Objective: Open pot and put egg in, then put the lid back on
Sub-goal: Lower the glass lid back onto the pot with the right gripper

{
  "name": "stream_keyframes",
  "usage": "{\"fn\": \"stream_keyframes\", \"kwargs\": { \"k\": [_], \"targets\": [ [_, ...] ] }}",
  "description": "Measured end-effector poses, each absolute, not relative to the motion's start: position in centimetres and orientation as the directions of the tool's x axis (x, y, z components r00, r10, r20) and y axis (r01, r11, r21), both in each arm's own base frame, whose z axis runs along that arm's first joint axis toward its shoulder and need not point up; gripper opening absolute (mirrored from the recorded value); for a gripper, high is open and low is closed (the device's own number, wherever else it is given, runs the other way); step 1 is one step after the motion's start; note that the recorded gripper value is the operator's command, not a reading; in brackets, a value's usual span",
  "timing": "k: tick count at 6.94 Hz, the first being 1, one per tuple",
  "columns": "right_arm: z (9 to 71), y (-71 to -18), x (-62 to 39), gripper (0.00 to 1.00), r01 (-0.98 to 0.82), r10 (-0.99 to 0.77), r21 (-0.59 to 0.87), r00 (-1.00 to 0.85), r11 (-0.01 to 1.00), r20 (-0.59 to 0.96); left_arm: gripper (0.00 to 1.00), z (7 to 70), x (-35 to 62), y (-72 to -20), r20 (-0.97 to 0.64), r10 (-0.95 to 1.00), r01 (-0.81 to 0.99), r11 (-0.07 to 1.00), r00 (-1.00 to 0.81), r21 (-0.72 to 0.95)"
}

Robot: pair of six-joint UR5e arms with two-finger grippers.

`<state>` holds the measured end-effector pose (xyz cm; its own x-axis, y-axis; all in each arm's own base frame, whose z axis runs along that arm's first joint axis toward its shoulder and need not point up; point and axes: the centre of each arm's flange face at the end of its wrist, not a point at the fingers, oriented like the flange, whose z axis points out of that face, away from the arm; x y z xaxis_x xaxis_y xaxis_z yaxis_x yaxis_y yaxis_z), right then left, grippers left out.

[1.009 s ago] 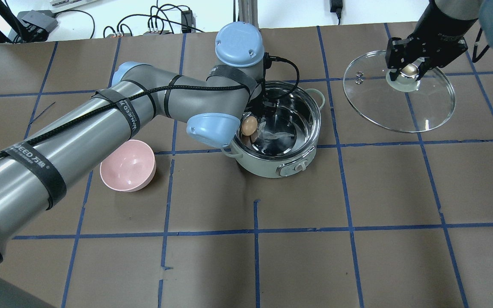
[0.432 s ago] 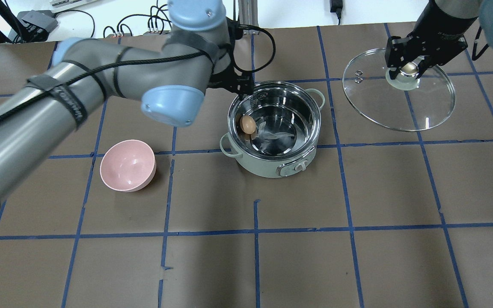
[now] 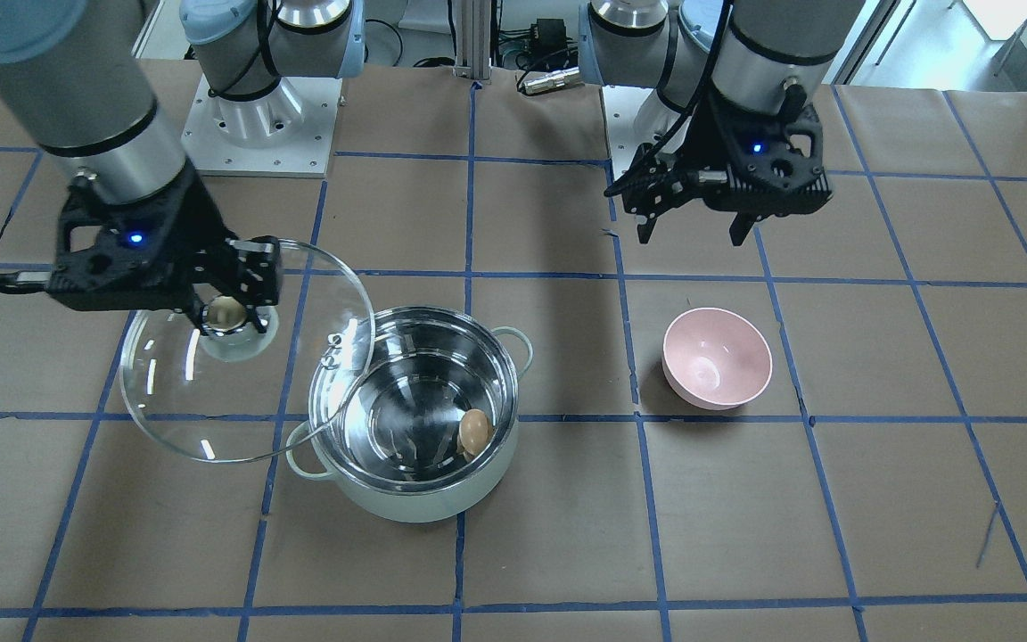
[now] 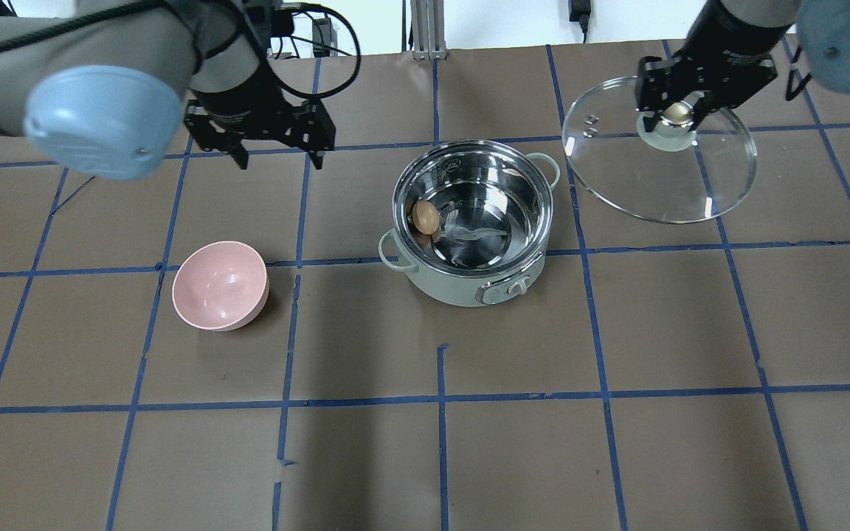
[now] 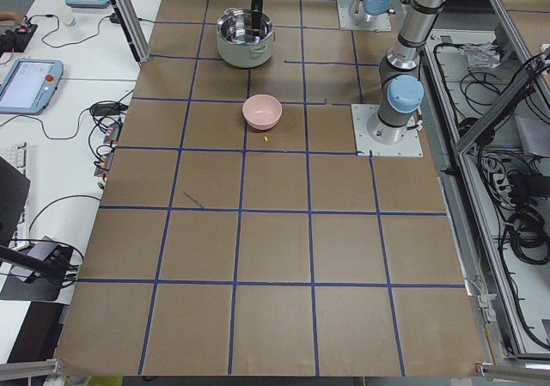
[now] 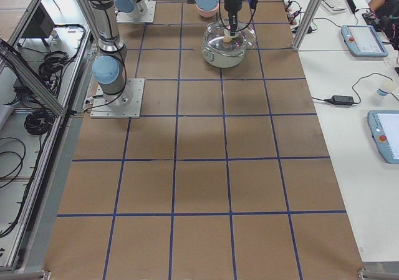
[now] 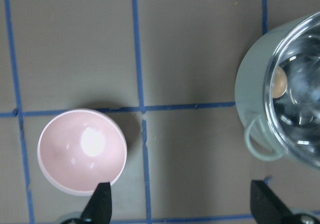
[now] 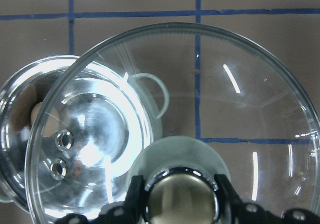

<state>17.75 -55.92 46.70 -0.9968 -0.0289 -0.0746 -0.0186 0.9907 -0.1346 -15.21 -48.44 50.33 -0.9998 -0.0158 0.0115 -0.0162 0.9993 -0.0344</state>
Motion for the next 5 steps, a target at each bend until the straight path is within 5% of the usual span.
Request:
{"fn": "stream_keyframes", "kwargs": {
  "k": [5],
  "targets": [
    [42.1,-55.5,31.8,0.25,-0.143,-0.151,-0.132,-0.987,0.981,-0.051,0.98,52.1,-12.6,-46.8,-0.018,-0.049,-0.049,0.999,-0.999,0.008]
  ]
}}
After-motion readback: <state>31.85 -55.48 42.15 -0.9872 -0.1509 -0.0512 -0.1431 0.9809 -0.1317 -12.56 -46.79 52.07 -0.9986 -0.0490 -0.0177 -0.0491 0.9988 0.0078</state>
